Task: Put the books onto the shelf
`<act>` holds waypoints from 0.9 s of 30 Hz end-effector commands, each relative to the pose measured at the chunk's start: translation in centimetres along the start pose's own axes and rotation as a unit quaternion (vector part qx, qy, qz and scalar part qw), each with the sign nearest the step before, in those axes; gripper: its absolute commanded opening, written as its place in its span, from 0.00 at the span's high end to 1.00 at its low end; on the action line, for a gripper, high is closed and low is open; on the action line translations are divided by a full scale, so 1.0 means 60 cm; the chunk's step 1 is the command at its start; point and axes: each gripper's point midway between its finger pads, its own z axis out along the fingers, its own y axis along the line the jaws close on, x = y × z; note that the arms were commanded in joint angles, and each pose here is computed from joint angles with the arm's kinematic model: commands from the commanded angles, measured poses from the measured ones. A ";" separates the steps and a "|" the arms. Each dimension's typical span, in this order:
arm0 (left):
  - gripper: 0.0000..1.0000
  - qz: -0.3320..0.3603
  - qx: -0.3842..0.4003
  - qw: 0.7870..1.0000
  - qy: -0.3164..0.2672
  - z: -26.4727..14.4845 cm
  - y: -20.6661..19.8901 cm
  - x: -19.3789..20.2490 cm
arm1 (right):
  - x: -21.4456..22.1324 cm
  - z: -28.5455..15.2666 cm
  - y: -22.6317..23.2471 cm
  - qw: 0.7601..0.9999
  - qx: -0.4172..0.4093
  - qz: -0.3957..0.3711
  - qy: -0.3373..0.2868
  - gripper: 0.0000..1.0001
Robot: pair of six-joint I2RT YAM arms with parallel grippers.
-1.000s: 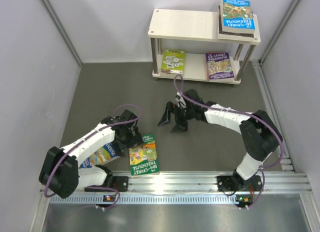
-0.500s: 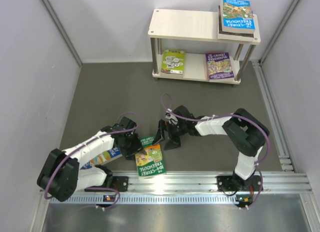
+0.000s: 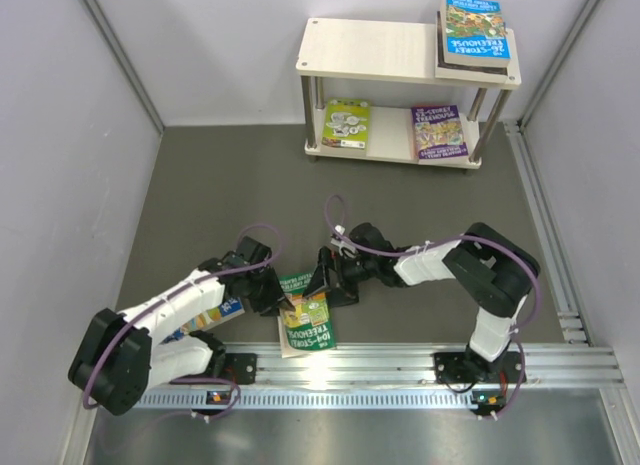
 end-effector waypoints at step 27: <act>1.00 -0.039 0.008 0.998 -0.042 0.029 0.015 -0.048 | 0.009 0.000 0.084 0.986 -0.134 0.091 -0.035 0.55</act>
